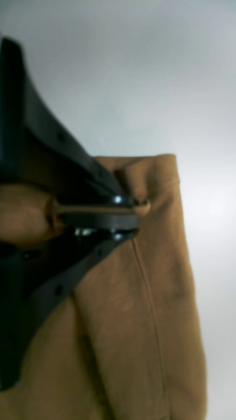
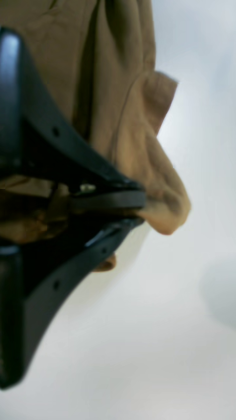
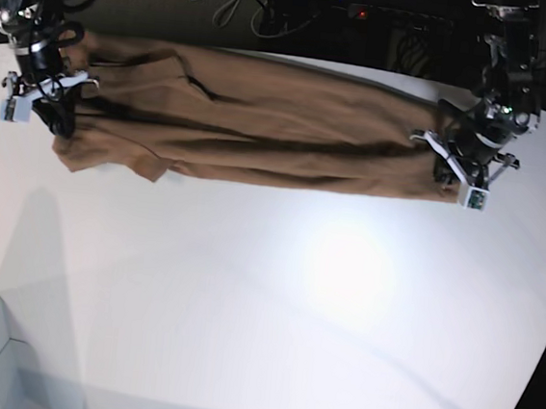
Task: Layout the t-shirt on the table in an organized manner, then fold the t-shirt properly
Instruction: 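Grasp the hem with both grippers and fold it toward the collar, then lay the folded hem down and adjust the grip with both grippers, then regrasp the strip end with the left gripper, holding the other end with right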
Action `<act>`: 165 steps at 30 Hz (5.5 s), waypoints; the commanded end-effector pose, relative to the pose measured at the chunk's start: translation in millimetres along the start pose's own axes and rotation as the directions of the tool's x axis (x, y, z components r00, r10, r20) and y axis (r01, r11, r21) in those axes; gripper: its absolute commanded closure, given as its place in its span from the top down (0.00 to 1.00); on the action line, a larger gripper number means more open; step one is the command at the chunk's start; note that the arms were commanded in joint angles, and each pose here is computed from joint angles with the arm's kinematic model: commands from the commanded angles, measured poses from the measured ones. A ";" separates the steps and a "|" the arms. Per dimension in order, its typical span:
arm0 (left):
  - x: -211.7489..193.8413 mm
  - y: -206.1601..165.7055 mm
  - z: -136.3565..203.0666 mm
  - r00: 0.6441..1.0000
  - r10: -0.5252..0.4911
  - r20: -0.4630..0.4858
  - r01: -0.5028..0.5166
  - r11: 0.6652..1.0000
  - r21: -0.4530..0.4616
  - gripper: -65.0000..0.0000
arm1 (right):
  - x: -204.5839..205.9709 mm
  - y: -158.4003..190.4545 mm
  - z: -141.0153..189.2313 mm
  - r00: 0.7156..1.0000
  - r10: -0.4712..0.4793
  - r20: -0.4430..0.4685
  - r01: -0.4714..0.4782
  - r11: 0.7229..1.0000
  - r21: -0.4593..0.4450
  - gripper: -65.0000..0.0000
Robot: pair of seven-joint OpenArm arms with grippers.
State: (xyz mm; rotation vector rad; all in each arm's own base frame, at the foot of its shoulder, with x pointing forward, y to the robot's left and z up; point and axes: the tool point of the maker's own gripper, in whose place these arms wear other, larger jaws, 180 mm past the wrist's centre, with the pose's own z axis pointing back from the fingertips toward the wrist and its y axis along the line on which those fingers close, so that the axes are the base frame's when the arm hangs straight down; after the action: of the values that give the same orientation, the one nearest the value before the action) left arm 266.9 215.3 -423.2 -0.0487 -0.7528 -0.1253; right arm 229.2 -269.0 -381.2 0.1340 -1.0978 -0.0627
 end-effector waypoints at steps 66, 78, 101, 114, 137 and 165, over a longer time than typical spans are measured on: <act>-6.4 41.9 4.1 0.922 -0.214 -0.324 0.210 0.976 -0.047 0.00 | -45.0 18.0 31.6 0.993 -0.112 0.028 0.110 0.992 0.062 0.00; -7.2 50.2 9.1 0.912 -0.234 -0.338 0.235 0.971 -0.041 0.01 | -61.7 11.1 19.6 0.986 -0.164 0.001 0.164 0.986 0.041 0.00; 30.9 40.3 47.1 0.980 -0.139 -0.142 0.150 0.986 0.071 0.47 | -54.4 12.6 11.9 0.986 -0.166 0.019 0.165 0.985 0.048 0.00; -5.8 36.0 40.7 0.983 0.019 -0.180 -0.006 0.998 0.068 0.57 | -54.6 13.1 11.8 0.986 -0.166 0.019 0.165 0.985 0.049 0.00; -49.9 33.4 18.3 0.948 0.123 -0.292 -0.118 0.992 0.032 0.54 | -54.8 13.1 11.8 0.986 -0.166 0.017 0.165 0.985 0.049 0.00; 76.5 -52.2 47.8 0.997 0.035 0.069 -0.032 0.998 -0.047 0.00 | -59.1 46.2 -12.1 0.987 -0.153 -0.056 0.159 0.977 0.140 0.00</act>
State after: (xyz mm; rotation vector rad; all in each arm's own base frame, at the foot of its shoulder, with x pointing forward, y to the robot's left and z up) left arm 273.0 164.2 -350.5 -0.0927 -0.7510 -0.1075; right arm 215.0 -214.2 -430.7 0.3600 -1.0655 -0.1443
